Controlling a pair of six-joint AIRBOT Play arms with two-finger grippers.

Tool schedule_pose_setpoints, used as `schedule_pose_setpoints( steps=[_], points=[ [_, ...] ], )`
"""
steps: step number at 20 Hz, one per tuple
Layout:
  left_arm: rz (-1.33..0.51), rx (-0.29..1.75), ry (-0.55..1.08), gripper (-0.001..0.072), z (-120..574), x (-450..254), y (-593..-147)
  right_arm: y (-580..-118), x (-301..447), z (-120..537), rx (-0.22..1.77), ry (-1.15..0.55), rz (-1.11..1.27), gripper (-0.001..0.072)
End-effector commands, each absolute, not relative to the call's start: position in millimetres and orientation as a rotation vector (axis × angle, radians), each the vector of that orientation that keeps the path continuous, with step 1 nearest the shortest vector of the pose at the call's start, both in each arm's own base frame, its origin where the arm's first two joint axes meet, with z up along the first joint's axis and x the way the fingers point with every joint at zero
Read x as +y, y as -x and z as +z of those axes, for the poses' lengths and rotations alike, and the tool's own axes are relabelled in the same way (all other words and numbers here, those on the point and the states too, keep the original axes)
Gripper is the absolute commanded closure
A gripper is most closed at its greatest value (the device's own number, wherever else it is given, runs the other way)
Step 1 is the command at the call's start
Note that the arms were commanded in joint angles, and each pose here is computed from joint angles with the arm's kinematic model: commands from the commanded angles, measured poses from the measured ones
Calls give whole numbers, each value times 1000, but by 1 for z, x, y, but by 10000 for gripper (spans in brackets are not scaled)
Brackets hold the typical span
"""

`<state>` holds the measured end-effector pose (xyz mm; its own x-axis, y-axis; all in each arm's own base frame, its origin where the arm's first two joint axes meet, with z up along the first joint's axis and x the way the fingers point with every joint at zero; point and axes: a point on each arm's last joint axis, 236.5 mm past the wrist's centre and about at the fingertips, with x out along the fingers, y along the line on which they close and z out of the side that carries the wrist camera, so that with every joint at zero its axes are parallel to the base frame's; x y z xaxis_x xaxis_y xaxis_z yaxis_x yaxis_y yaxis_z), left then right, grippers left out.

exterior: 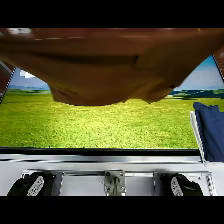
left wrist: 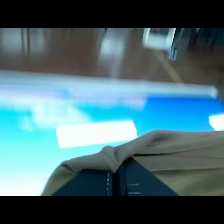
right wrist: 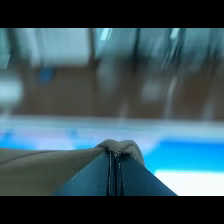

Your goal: Fold the shirts.

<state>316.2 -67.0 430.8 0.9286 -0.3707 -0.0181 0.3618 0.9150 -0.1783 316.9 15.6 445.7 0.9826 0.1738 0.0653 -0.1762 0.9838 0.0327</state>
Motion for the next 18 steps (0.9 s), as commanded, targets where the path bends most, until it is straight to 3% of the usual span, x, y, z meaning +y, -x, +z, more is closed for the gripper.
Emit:
schedule_pose_setpoints(
  steps=[1, 5, 9, 11, 15, 18],
  points=[
    [-381, -258, 29, 669, 549, -84, -220, -176, 19, 569, -439, 45, 25, 648],
    [-350, -260, -26, 669, 559, -88, -182, -127, 16, 568, -365, 73, -67, 648],
    [-214, 33, -26, 668, 491, -58, -194, -129, 15, 532, -185, 87, -76, 647],
    [-198, 212, -16, 668, 447, -50, -207, -148, 0, 490, 5, 63, -111, 648],
    [-157, 495, 28, 668, 355, -26, -259, -197, -37, 368, 595, 74, -141, 647],
    [-171, 772, 100, 668, 257, -16, -305, -258, -41, 291, 892, -6, -42, 647]
  ],
)
